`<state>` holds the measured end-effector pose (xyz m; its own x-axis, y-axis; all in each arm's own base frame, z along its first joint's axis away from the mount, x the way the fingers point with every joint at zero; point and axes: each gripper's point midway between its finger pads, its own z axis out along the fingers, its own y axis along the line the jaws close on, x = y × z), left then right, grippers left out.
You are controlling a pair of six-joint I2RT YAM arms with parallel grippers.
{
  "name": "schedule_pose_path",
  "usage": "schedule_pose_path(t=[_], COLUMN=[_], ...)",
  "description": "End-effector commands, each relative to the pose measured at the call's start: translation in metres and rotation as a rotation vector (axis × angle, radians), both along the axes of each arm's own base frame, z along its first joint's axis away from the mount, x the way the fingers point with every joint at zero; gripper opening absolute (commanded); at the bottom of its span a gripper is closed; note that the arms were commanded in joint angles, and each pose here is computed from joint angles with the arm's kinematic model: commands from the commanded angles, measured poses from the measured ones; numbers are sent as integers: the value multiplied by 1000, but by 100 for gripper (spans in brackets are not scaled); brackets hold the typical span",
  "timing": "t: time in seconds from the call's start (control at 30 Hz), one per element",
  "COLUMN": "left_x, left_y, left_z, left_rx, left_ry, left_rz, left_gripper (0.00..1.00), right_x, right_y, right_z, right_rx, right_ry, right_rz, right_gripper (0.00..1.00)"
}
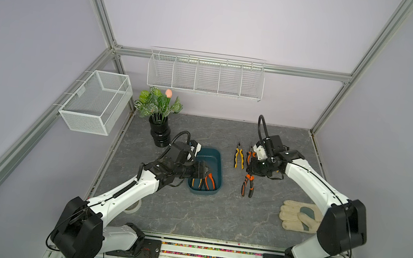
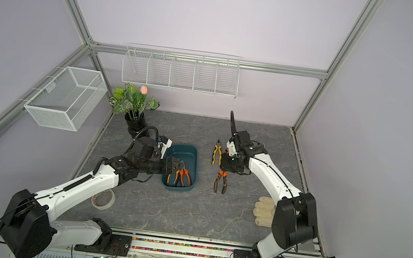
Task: Take the pliers out of the storage box
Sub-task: Place the pliers at the center of the board.
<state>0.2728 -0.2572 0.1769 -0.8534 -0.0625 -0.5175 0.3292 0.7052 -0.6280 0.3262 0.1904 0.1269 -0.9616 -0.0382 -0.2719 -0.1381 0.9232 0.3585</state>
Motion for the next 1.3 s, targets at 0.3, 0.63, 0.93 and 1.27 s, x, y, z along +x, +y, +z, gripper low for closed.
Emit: schedule_pose_path(t=[0.3,0.63,0.93,1.27], left_x=[-1,-5,-5,-5], left_y=[5,3,5,5], left_z=[-7,-9,-9,-9], left_rx=[59,52,74,80], left_ry=[-13,-10,-14,-15], left_rz=[-25,-52,-58,-60], left_gripper=[56,56,56,56], right_x=[13,43,51,51], right_y=[26,25,27,21], right_z=[-76,-89,-107,-113], right_rx=[-141,-232,-267,-300], right_ry=[86,70,103,106], right_rz=[0,-21,-19,-39], right_gripper=[7,8,15,23])
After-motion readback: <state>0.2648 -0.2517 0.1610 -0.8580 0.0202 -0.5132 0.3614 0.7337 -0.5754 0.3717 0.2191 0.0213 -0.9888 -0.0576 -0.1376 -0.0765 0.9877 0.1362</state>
